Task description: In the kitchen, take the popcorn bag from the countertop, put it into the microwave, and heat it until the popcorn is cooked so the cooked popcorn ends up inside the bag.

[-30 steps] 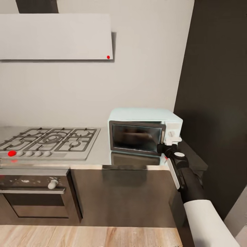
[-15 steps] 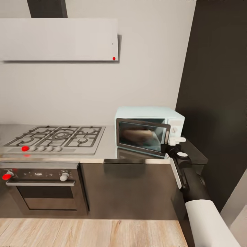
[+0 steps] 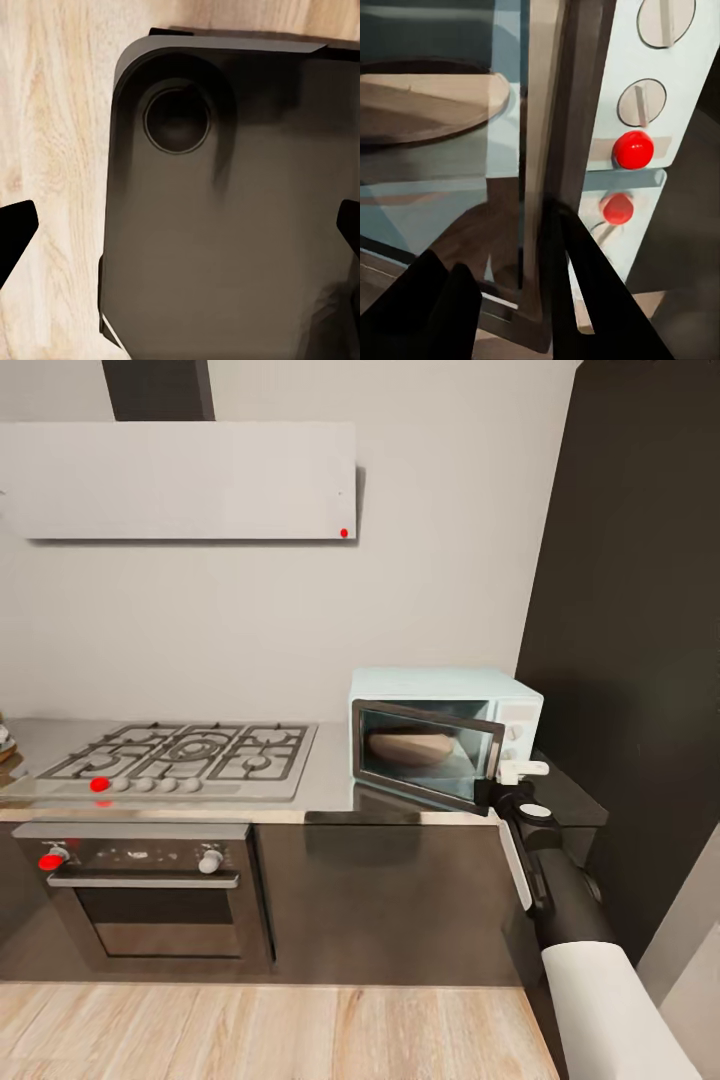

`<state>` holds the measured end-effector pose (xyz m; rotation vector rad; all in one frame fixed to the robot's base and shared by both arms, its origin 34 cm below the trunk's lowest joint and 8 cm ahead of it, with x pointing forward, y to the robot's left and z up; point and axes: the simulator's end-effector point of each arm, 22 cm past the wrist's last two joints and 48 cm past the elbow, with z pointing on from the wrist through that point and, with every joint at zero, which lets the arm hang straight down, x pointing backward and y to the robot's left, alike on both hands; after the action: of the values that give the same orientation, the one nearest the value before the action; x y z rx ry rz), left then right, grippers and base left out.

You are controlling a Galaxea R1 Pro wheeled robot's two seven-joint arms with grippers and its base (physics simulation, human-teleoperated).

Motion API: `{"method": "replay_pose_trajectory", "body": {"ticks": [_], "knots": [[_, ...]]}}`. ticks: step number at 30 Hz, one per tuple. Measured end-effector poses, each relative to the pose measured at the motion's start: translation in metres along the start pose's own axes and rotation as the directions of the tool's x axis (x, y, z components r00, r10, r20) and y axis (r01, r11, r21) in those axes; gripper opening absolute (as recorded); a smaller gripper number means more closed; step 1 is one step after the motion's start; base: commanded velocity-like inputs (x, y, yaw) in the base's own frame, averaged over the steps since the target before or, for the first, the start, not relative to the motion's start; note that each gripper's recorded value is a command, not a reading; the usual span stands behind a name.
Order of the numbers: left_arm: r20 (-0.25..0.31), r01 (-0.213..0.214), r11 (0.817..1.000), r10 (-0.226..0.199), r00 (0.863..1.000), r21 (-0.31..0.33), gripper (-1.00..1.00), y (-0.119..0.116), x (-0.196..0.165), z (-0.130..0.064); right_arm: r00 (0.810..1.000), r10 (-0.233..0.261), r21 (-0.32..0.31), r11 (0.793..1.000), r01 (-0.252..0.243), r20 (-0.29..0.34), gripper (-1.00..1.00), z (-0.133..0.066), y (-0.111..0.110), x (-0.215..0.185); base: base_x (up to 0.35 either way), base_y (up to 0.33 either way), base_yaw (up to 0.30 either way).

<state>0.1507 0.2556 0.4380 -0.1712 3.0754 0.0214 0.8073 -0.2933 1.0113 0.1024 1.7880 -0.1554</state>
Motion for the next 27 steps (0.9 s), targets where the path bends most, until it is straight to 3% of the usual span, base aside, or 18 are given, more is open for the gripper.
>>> {"method": "replay_pose_trajectory", "body": {"ticks": [1,2,4,5,11,14,19,23,25,27], "knots": [[0.0,0.0,1.0,0.0,1.0,0.0,1.0,0.0,0.0,0.0,1.0,0.0,0.0,1.0,0.0,0.0,-1.0,0.0,0.0,0.0,-0.002,0.001,0.0],[0.0,0.0,1.0,0.0,1.0,0.001,1.0,-0.001,0.0,0.0,1.0,0.001,0.0,1.0,-0.001,0.0,1.0,0.0,0.0,0.0,-0.001,0.001,0.0],[0.0,0.0,1.0,0.0,1.0,-0.001,1.0,0.001,0.0,0.0,1.0,-0.031,-0.041,0.999,0.031,0.005,1.0,-0.001,0.02,-0.001,0.0,0.0,0.0],[0.0,0.0,1.0,0.0,1.0,-0.001,1.0,0.001,0.0,0.0,1.0,-0.017,-0.063,0.998,0.018,0.006,1.0,-0.002,0.027,-0.001,0.0,0.0,0.0],[0.0,-0.001,1.0,0.001,1.0,-0.002,1.0,0.002,0.0,0.0,1.0,-0.02,-0.067,0.998,0.02,-0.007,1.0,-0.002,0.028,0.001,0.0,0.0,0.0],[0.0,-0.002,1.0,0.002,1.0,-0.002,1.0,0.002,0.0,0.0,0.996,-0.031,-0.068,0.997,0.025,-0.079,1.0,-0.002,0.025,0.018,0.0,0.0,0.0],[-0.001,-0.002,1.0,0.002,1.0,-0.002,1.0,0.002,0.0,0.0,0.981,-0.096,0.011,0.995,0.099,-0.169,1.0,0.002,-0.04,0.056,0.0,0.0,0.0],[0.0,-0.002,1.0,0.002,1.0,-0.002,1.0,0.002,0.0,0.0,0.973,-0.13,0.064,0.987,0.144,-0.188,1.0,0.004,-0.082,0.062,0.0,0.0,0.0],[0.0,-0.003,1.0,0.003,1.0,-0.002,1.0,0.002,0.0,0.0,0.974,-0.124,0.113,0.983,0.148,-0.191,1.0,0.003,-0.117,0.059,0.0,0.0,0.0],[0.0,-0.003,1.0,0.003,1.0,-0.003,1.0,0.002,0.0,0.0,0.978,-0.084,0.152,0.982,0.114,-0.188,1.0,0.001,-0.143,0.056,0.0,0.0,0.0]]}}
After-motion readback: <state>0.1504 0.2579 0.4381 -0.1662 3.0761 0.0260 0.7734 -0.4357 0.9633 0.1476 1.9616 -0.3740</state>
